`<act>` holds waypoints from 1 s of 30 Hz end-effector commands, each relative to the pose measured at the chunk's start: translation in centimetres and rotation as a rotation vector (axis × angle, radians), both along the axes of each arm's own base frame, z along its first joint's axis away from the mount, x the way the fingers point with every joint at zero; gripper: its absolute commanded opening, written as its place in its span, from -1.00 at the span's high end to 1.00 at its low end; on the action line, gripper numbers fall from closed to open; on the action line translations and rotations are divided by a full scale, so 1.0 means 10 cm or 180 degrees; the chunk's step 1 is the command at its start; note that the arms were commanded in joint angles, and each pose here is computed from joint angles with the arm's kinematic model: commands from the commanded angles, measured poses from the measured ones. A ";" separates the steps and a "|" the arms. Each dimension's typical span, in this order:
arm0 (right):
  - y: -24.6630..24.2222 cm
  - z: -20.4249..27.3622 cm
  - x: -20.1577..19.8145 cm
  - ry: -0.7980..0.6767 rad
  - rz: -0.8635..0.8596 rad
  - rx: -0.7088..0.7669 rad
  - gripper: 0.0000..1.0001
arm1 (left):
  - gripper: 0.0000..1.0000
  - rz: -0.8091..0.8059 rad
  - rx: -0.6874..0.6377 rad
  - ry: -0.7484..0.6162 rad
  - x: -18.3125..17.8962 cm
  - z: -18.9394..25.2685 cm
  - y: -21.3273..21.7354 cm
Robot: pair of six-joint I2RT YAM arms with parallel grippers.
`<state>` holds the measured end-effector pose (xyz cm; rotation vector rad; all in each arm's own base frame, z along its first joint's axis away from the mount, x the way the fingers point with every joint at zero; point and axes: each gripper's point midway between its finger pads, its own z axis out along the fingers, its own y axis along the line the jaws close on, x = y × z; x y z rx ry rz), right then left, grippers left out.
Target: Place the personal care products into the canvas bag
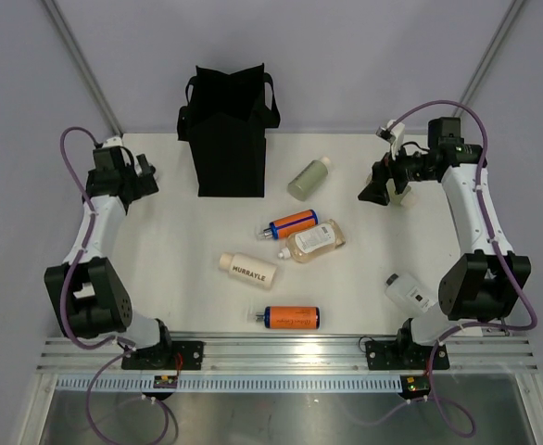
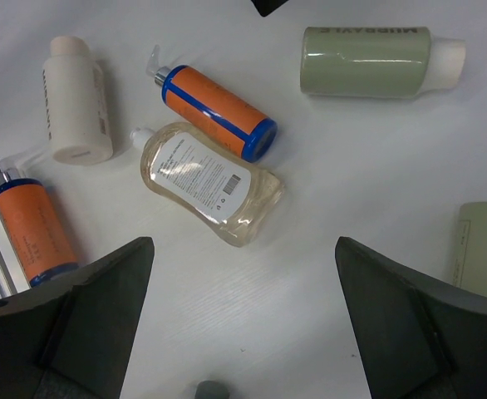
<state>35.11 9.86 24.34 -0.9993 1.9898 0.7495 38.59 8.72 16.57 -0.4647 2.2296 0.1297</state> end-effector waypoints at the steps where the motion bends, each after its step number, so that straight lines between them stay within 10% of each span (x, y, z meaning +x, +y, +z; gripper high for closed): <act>1: 0.02 0.16 0.14 -0.0130 -0.0052 0.0076 -0.99 | -0.98 -0.0156 0.0399 -0.0235 0.38 0.27 0.20; 13: 0.09 -0.01 0.07 0.0063 0.0045 0.0220 -0.99 | -0.98 -0.0868 0.1007 0.0180 1.48 0.02 0.49; 30: 0.08 -0.09 0.06 0.0345 0.0014 0.0238 -0.99 | -0.98 -0.1212 0.0534 0.0928 1.49 -1.23 0.67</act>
